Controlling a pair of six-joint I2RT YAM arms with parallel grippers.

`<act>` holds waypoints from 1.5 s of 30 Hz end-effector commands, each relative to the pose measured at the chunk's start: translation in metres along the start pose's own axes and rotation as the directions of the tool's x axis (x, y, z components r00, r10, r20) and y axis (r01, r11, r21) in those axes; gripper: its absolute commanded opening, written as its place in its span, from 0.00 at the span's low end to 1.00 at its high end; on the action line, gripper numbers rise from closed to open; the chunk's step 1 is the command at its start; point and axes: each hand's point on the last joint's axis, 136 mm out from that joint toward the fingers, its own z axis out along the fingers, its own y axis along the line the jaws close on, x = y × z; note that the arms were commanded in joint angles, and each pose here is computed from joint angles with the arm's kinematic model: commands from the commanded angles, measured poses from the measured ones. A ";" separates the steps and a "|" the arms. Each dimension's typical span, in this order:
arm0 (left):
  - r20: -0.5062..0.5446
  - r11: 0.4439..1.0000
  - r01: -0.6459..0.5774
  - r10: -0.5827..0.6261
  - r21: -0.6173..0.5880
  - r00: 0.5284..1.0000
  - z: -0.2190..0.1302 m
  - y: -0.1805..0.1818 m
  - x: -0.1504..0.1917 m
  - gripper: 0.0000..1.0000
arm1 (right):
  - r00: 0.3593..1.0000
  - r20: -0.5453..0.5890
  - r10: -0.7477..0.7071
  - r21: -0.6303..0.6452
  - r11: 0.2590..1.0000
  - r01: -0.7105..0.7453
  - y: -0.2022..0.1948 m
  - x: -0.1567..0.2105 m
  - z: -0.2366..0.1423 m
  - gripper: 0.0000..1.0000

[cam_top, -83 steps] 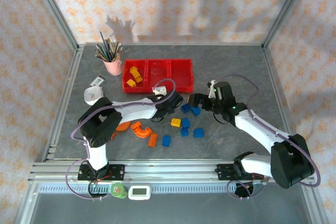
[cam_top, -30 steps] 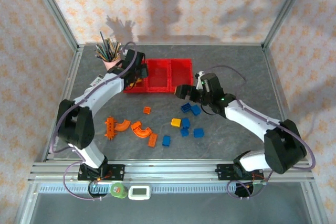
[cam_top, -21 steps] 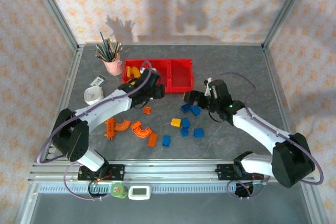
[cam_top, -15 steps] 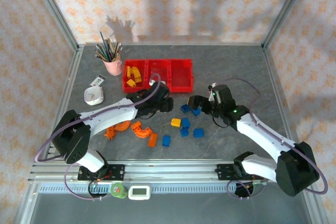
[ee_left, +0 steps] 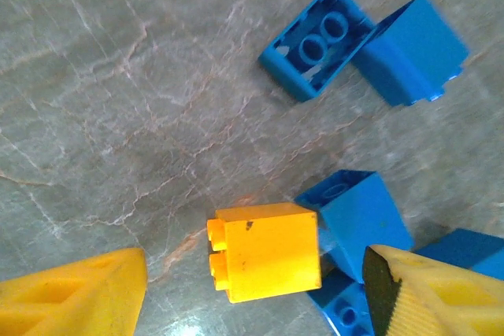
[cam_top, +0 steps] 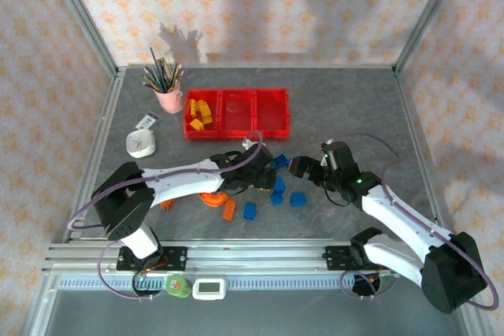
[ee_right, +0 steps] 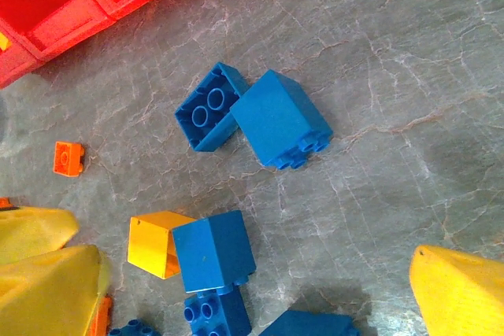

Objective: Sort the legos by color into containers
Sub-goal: Pick up the lego from the center of the table.

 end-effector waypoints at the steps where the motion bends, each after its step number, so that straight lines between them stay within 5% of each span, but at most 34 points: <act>1: 0.011 1.000 0.000 0.001 -0.024 1.000 0.004 -0.004 -0.009 0.74 | 1.000 0.023 0.020 0.025 0.999 -0.021 -0.008 -0.002 0.000 1.00; 17: -0.061 0.996 -0.054 0.050 -0.069 0.997 0.033 0.000 0.009 0.72 | 1.000 0.021 0.013 0.024 1.000 -0.013 -0.008 -0.003 0.002 1.00; 30: -0.096 0.988 -0.057 0.043 -0.146 0.994 0.043 0.020 0.026 0.56 | 1.000 0.021 0.003 0.017 1.000 -0.003 -0.004 -0.006 0.003 1.00; 45: -0.087 0.985 -0.040 0.026 -0.167 0.996 0.030 0.033 0.032 0.59 | 1.000 0.020 -0.004 0.012 1.000 0.003 -0.002 -0.008 0.005 1.00</act>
